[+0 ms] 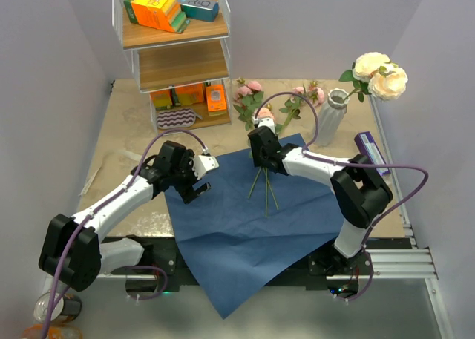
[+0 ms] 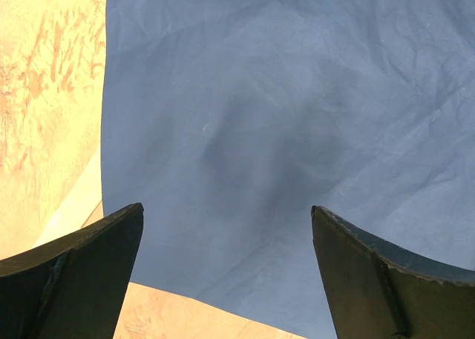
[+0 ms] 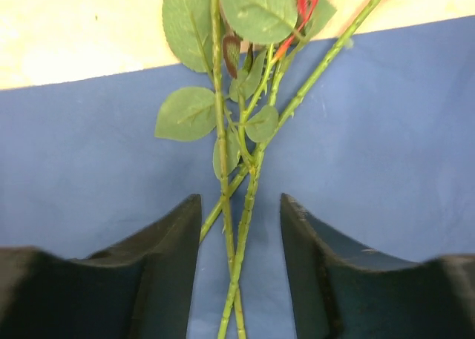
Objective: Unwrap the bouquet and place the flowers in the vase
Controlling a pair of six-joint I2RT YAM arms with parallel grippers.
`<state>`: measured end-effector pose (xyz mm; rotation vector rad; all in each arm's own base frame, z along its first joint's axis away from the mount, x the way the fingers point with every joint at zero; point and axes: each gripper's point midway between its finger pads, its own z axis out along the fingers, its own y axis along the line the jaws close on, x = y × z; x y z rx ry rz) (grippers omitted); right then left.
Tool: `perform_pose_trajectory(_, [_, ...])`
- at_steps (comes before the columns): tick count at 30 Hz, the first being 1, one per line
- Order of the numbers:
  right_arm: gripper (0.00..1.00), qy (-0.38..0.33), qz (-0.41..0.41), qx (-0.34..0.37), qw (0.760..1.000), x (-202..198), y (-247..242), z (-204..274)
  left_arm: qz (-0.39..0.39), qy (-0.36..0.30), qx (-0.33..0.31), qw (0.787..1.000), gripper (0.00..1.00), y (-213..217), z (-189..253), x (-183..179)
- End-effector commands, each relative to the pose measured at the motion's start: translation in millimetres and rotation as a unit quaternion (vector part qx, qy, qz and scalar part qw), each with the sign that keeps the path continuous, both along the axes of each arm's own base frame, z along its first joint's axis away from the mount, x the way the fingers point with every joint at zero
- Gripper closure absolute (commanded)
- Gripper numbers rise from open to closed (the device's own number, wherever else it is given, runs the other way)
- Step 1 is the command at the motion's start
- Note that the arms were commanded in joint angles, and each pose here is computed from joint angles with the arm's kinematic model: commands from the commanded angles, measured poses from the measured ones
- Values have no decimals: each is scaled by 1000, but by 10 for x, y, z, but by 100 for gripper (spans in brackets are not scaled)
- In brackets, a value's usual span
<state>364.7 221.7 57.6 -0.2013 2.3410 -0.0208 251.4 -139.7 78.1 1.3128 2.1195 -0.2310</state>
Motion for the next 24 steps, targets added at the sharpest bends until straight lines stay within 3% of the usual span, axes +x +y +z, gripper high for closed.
perform_pose_trajectory(1, [55,-28,-23,11,999,77,-45,149,-4,-12,-1,1000,0,10,-3,29])
perform_pose_trajectory(7, [69,-15,-32,5,999,76,-100,-5,-4,-17,7,1000,0,44,-13,24])
perform_pose_trajectory(14, [59,-5,-31,11,999,51,-94,-129,-7,-17,13,1000,0,67,-33,10])
perform_pose_trajectory(24, [60,10,-38,2,999,-7,-167,-297,-5,-19,20,1000,0,95,-64,11])
